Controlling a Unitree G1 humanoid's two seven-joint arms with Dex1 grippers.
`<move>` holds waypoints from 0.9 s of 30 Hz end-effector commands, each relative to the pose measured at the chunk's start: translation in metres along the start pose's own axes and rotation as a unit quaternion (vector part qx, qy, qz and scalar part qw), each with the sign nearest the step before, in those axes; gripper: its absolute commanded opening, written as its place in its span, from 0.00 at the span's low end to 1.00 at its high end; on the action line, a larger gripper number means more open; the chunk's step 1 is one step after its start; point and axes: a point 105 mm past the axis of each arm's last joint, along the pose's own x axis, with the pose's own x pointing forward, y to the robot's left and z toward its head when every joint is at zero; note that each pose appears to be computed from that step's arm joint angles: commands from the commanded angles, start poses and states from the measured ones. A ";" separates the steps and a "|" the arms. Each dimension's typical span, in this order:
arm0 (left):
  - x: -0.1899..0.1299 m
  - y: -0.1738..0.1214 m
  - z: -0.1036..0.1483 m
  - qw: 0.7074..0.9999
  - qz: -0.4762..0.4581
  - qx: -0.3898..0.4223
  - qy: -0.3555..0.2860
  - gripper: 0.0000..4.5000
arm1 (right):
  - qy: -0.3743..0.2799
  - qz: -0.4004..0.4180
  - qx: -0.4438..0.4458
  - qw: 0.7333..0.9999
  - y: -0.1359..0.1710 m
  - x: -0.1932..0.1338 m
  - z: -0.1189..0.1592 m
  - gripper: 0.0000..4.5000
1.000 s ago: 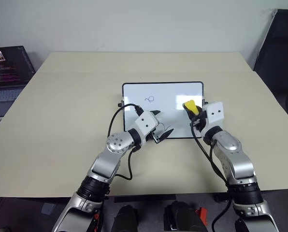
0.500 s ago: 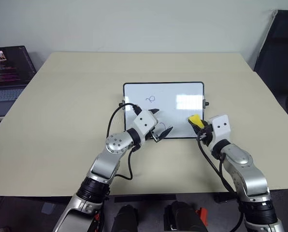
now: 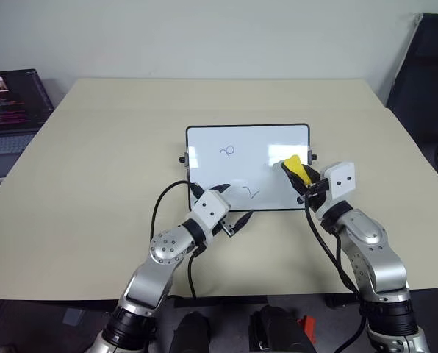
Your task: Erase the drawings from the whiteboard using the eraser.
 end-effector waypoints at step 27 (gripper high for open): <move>-0.008 0.018 0.004 0.998 0.053 -0.012 -0.006 1.00 | 0.097 0.130 -0.132 0.978 0.055 0.055 -0.046 0.25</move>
